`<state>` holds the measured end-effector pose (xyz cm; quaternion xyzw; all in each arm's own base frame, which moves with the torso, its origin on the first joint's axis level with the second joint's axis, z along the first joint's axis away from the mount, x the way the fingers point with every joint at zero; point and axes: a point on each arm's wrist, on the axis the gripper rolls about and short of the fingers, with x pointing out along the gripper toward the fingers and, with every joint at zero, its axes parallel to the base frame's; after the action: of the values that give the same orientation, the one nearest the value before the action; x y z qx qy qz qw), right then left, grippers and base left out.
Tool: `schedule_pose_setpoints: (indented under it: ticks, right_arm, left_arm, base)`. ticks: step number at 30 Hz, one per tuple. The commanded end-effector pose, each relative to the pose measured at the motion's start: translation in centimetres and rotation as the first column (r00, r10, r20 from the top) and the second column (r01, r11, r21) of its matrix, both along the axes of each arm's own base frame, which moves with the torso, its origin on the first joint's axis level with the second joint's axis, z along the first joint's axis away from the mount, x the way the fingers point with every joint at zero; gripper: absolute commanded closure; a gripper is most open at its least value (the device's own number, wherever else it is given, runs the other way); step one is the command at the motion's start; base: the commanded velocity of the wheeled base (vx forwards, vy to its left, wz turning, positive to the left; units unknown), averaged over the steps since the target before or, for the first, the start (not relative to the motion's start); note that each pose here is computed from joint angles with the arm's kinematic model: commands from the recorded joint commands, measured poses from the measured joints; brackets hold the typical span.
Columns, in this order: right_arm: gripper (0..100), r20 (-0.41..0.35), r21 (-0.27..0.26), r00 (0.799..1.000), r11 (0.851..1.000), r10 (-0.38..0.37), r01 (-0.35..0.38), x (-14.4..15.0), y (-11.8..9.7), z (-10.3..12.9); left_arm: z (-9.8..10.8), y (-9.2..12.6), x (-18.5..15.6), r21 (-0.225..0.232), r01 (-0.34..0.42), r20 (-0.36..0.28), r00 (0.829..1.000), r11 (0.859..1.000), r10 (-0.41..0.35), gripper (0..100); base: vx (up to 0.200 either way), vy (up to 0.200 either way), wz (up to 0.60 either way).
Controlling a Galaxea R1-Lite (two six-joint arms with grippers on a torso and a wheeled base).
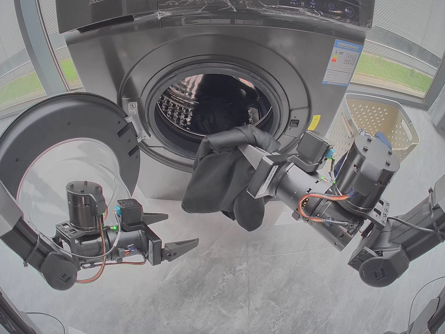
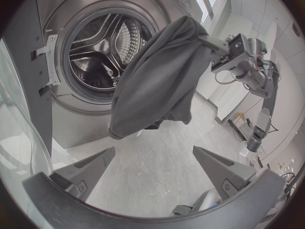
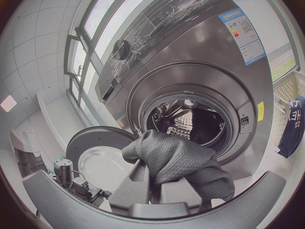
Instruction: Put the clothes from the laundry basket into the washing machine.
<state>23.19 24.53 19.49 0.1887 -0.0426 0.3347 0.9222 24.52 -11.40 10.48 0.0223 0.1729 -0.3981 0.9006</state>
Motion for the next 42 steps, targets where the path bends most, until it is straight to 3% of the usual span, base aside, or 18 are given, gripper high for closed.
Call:
schedule_pose_setpoints:
  ticks: [1,18,30,31,37,42]
  right_arm:
    - [100,-0.004,-0.006,1.000,1.000,0.008,-0.008,-0.4,0.1,-0.1]
    - [100,-0.008,-0.011,0.999,0.999,0.040,-0.040,-1.7,0.4,-0.1]
    - [100,-0.013,-0.014,0.999,0.999,0.040,-0.040,-1.6,0.5,-0.3]
    - [100,-0.014,-0.015,0.999,0.999,0.039,-0.039,-1.6,0.4,-0.3]
    - [100,-0.016,-0.017,0.999,0.999,0.040,-0.041,-1.4,0.4,-0.5]
    - [100,-0.031,-0.034,0.999,0.999,0.032,-0.033,-0.9,0.4,-1.2]
  left_arm:
    - [-1.3,-0.3,2.3,0.011,-0.023,-0.027,0.999,1.000,0.023,0]
    - [-3.5,-1.8,6.8,0.006,-0.033,-0.012,0.999,0.999,0.033,0]
    - [-4.4,-2.7,8.2,-0.026,-0.025,0.047,0.999,0.999,0.027,0]
    - [-4.5,-2.8,8.2,-0.029,-0.024,0.054,0.998,0.999,0.025,100]
    - [-4.2,-2.7,7.6,-0.051,-0.018,0.102,0.995,0.999,0.023,100]
    - [-4.4,-2.2,5.1,-0.067,0.003,0.136,0.991,0.998,0.006,100]
  base:
    - [0.000,0.000,0.00]
    - [0.000,0.000,0.00]
    - [0.000,0.000,0.00]
    - [0.000,0.000,0.00]
    - [0.000,0.000,0.00]
    - [0.000,0.000,0.00]
